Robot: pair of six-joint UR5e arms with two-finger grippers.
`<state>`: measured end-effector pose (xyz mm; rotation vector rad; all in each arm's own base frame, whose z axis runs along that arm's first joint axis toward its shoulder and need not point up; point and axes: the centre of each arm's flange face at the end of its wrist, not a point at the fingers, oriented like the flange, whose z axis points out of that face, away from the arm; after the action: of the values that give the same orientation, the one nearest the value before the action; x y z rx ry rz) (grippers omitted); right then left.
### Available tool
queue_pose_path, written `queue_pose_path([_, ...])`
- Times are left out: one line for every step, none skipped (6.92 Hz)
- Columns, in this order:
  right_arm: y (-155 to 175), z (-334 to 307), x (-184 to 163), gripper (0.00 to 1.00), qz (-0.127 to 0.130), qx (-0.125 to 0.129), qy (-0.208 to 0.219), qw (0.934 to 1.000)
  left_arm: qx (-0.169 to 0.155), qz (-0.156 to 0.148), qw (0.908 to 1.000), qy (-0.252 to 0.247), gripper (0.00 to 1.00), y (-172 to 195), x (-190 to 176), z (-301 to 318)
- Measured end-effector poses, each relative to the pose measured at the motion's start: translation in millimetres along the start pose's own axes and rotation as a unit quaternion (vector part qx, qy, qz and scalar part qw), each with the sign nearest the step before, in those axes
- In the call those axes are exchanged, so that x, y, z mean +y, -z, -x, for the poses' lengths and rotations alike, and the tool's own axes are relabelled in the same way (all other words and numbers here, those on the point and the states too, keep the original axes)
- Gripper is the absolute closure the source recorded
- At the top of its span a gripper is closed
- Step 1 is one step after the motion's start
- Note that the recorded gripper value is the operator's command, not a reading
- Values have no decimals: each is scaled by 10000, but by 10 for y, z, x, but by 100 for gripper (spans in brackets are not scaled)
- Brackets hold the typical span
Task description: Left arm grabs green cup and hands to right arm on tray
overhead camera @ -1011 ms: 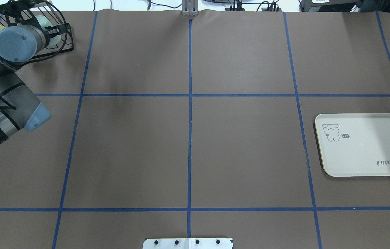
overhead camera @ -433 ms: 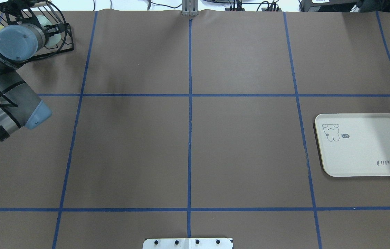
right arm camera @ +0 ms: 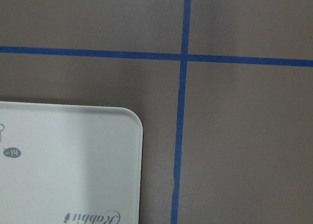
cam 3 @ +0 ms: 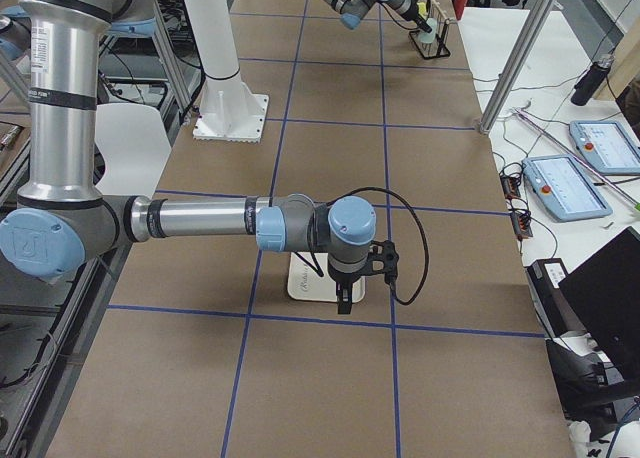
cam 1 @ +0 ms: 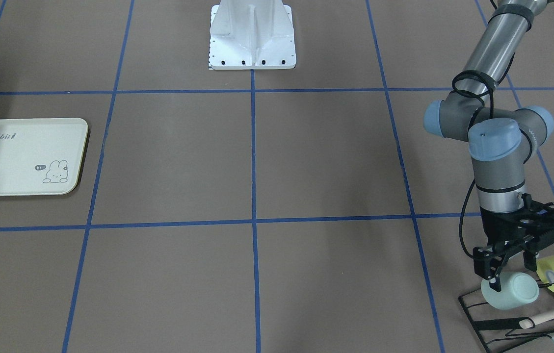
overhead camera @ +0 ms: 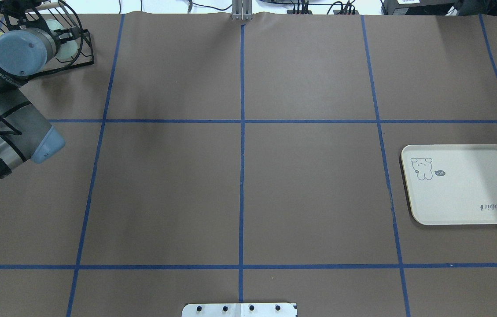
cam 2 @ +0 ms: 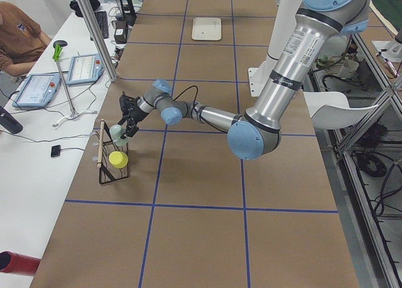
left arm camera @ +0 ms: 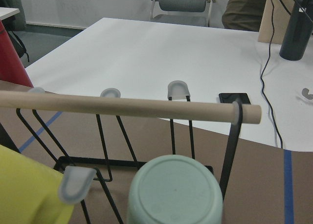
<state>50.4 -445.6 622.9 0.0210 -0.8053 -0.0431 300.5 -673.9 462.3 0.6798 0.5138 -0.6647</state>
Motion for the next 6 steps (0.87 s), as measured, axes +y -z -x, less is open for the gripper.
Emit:
queue_pose_path([3, 3, 0, 0, -2, -5, 1, 10000, 9, -17, 10000, 10, 29, 1, -6, -1])
queue_pose_path([4, 3, 0, 0, -3, -7, 0, 10000, 32, -30, 10000, 24, 43, 0, -8, -2])
queue_pose_path([4, 3, 0, 0, -3, -8, 0, 10000, 44, -36, 10000, 33, 70, -6, -5, 1])
queue_pose_path([4, 3, 0, 0, -3, -8, -1, 10000, 54, -43, 10000, 45, 91, -6, -11, 0])
queue_pose_path([8, 5, 0, 0, -8, -10, 1, 10000, 65, -56, 9999, 57, 97, 1, -35, 1])
queue_pose_path([11, 7, 0, 0, -11, -13, 2, 10000, 86, -86, 9999, 62, 99, 25, -104, 8])
